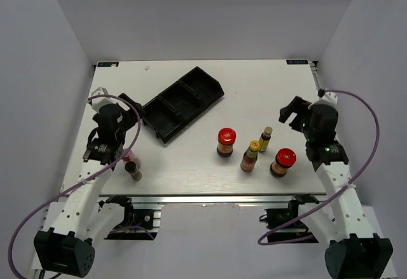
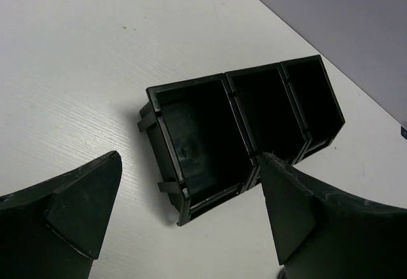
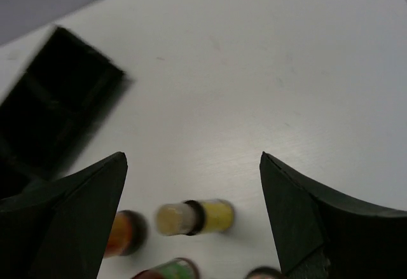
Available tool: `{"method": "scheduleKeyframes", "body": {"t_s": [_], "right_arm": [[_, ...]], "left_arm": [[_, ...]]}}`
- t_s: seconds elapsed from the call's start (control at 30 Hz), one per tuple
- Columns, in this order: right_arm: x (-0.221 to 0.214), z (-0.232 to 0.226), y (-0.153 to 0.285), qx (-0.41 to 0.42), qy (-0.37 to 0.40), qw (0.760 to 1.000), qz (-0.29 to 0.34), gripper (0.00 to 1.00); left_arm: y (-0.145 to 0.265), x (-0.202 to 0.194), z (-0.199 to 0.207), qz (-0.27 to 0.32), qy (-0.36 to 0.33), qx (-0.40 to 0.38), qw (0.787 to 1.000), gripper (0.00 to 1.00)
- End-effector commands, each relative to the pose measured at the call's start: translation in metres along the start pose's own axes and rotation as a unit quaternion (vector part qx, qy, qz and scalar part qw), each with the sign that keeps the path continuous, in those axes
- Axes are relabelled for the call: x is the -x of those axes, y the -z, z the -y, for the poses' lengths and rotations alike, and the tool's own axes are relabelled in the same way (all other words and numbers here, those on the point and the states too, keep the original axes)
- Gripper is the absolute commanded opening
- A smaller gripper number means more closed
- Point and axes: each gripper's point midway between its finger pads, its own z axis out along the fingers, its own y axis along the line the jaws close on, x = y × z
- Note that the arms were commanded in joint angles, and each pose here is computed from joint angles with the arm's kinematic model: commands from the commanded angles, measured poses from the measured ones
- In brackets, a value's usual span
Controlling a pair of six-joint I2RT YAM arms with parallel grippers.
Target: Organize the condiment bottles
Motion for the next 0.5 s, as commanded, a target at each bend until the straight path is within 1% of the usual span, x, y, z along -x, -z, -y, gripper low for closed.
{"method": "scheduleKeyframes", "body": {"t_s": [0.0, 0.03, 0.1, 0.17, 0.2, 0.27, 0.33, 0.37, 0.4, 0.47], "right_arm": [[0.061, -0.096, 0.062, 0.237, 0.028, 0.971, 0.019, 0.89], [0.064, -0.102, 0.068, 0.253, 0.031, 0.967, 0.017, 0.89], [0.053, -0.114, 0.075, 0.284, 0.043, 0.958, -0.01, 0.89], [0.051, -0.12, 0.079, 0.29, 0.047, 0.955, -0.021, 0.89], [0.042, -0.124, 0.08, 0.295, 0.054, 0.953, -0.039, 0.89], [0.039, -0.128, 0.081, 0.293, 0.059, 0.953, -0.049, 0.89], [0.024, -0.13, 0.081, 0.281, 0.071, 0.954, -0.078, 0.89], [0.024, -0.129, 0.079, 0.262, 0.078, 0.959, -0.079, 0.89], [0.007, -0.136, 0.084, 0.268, 0.094, 0.953, -0.105, 0.89], [-0.005, -0.136, 0.083, 0.244, 0.113, 0.955, -0.124, 0.89]], "left_arm": [[0.01, 0.011, 0.013, -0.004, 0.017, -0.023, 1.0, 0.98], [0.01, 0.011, 0.013, -0.004, 0.018, -0.023, 1.0, 0.98], [0.009, 0.008, 0.014, -0.01, 0.017, -0.026, 0.999, 0.98], [0.008, 0.006, 0.014, -0.014, 0.016, -0.026, 0.999, 0.98], [0.007, 0.005, 0.014, -0.017, 0.014, -0.024, 0.999, 0.98], [0.006, 0.003, 0.013, -0.022, 0.014, -0.021, 0.999, 0.98], [0.006, 0.001, 0.013, -0.026, 0.012, -0.021, 0.999, 0.98], [0.006, 0.0, 0.013, -0.028, 0.012, -0.02, 0.999, 0.98], [0.006, 0.0, 0.013, -0.028, 0.012, -0.02, 0.999, 0.98], [0.005, -0.002, 0.013, -0.031, 0.011, -0.022, 0.999, 0.98]]}}
